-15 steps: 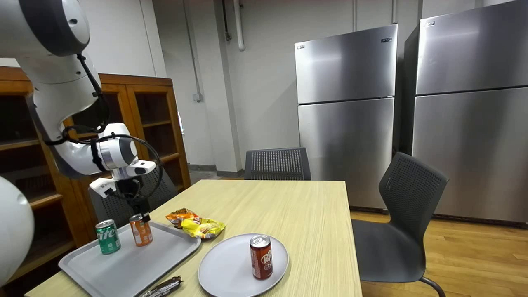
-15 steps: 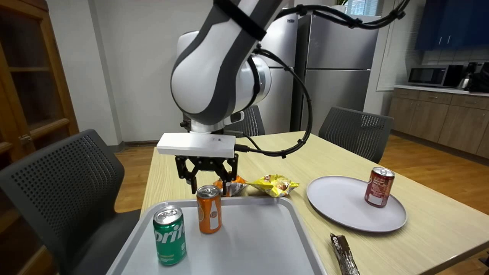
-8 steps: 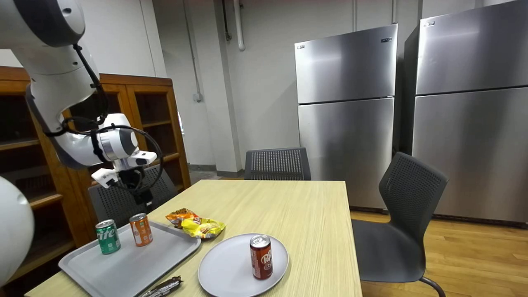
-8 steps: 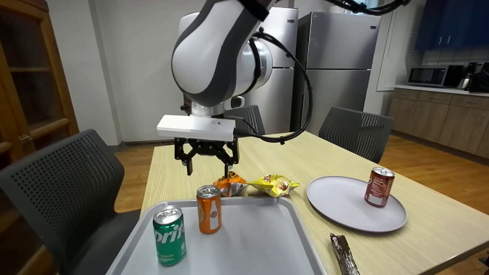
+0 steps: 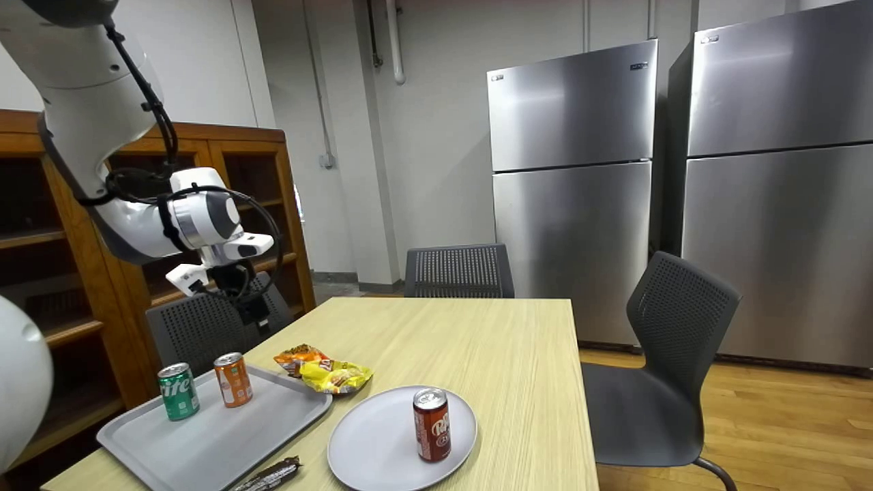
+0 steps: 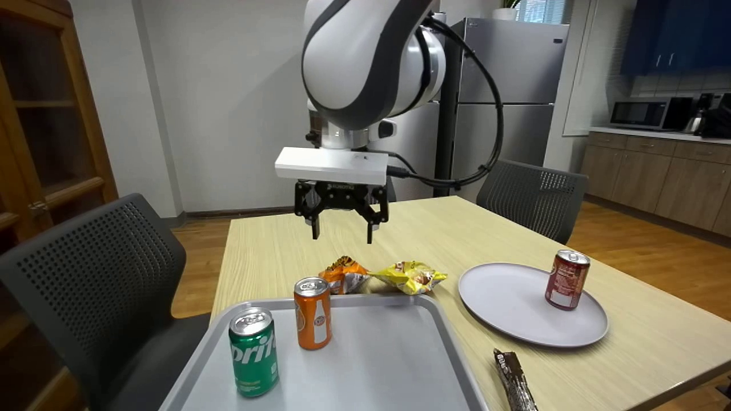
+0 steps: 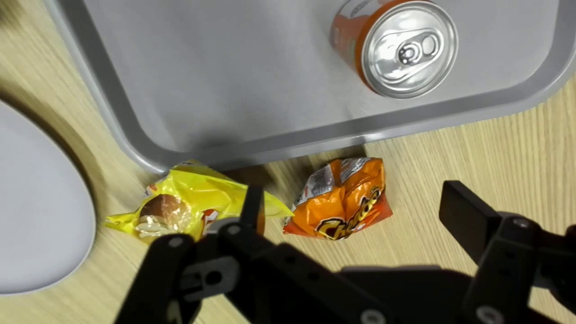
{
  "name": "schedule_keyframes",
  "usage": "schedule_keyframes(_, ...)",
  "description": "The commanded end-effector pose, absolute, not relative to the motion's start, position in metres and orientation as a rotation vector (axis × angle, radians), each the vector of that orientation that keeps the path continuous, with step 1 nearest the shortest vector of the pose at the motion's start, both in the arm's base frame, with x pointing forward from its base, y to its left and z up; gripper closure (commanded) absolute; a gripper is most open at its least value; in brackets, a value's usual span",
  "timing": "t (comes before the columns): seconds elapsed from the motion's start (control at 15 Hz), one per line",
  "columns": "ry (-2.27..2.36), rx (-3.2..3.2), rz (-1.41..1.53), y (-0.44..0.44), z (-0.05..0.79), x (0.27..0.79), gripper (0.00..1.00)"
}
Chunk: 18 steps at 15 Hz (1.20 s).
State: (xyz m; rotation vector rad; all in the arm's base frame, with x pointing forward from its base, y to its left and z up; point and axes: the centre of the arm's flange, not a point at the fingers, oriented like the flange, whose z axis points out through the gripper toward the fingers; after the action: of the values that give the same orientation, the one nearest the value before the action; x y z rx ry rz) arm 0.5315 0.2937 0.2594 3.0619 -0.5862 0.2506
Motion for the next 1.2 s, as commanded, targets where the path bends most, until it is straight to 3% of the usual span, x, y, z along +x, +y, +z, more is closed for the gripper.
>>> schedule_keyframes(0.0,-0.577,3.039,0.26,0.259,0.279,0.509,0.0)
schedule_keyframes(1.13,-0.728,2.992,0.21,0.095,0.3,0.443,0.0)
